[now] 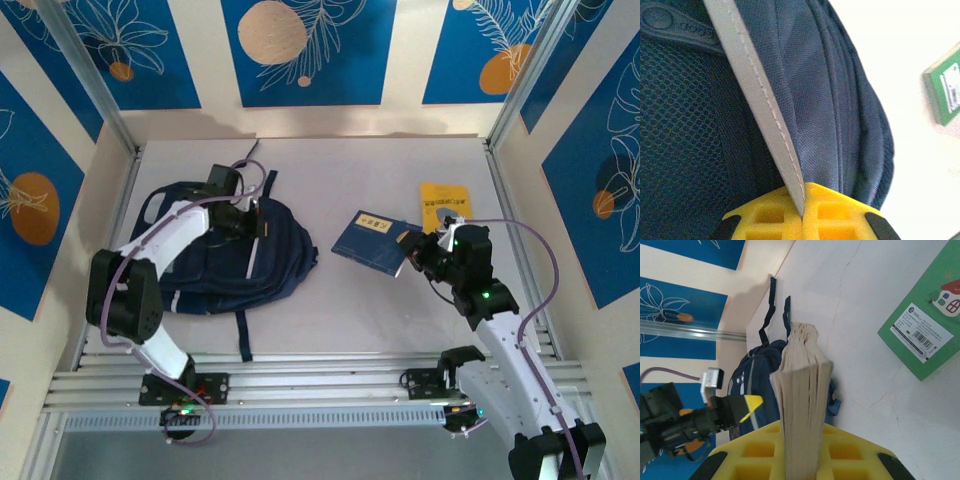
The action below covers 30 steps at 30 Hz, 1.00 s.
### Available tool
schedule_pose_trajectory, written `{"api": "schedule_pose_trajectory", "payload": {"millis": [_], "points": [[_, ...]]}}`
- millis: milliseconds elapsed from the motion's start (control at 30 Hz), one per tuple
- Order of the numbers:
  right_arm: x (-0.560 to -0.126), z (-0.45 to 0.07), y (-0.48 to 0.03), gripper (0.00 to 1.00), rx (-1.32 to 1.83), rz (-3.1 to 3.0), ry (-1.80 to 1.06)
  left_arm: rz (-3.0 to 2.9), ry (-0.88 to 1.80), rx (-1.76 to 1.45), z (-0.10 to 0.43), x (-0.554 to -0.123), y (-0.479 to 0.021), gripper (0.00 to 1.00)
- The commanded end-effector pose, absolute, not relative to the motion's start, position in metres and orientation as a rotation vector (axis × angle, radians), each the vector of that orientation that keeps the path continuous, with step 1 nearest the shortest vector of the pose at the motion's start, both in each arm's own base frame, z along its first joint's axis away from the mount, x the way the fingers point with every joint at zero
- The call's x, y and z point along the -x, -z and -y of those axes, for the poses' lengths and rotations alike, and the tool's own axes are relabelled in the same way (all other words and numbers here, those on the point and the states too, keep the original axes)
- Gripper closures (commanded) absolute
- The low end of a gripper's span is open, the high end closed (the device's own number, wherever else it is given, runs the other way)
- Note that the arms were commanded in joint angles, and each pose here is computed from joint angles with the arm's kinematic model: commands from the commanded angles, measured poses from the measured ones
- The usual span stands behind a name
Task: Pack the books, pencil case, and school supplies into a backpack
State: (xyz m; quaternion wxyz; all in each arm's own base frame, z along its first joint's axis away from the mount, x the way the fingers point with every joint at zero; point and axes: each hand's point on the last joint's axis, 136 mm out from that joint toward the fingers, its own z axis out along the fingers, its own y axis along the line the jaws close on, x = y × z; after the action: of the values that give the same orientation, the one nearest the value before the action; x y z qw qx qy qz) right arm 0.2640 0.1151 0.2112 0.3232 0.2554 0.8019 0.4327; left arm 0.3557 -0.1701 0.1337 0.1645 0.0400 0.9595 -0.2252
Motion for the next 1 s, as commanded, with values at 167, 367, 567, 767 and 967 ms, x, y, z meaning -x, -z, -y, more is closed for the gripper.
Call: {"api": "schedule_pose_trajectory", "payload": {"millis": [167,367,567,767,967], "points": [[-0.262,-0.134,-0.222,1.0,-0.478,-2.147,-1.203,-2.484,0.883,-0.349,0.194,-0.332,-0.272,1.0],[-0.252,-0.153,-0.234,1.0,-0.307,-2.115,-1.317,-2.35,1.011,-0.42,0.206,-0.319,-0.327,1.0],[-0.242,-0.178,-0.246,1.0,-0.127,-2.108,-1.442,-2.252,1.15,-0.499,0.22,-0.31,-0.358,1.0],[-0.242,-0.202,-0.246,1.0,-0.048,-2.126,-1.51,-2.202,1.215,-0.539,0.226,-0.306,-0.374,1.0],[-0.257,-0.231,-0.238,1.0,-0.041,-2.158,-1.538,-2.164,1.252,-0.553,0.229,-0.303,-0.387,1.0]]}}
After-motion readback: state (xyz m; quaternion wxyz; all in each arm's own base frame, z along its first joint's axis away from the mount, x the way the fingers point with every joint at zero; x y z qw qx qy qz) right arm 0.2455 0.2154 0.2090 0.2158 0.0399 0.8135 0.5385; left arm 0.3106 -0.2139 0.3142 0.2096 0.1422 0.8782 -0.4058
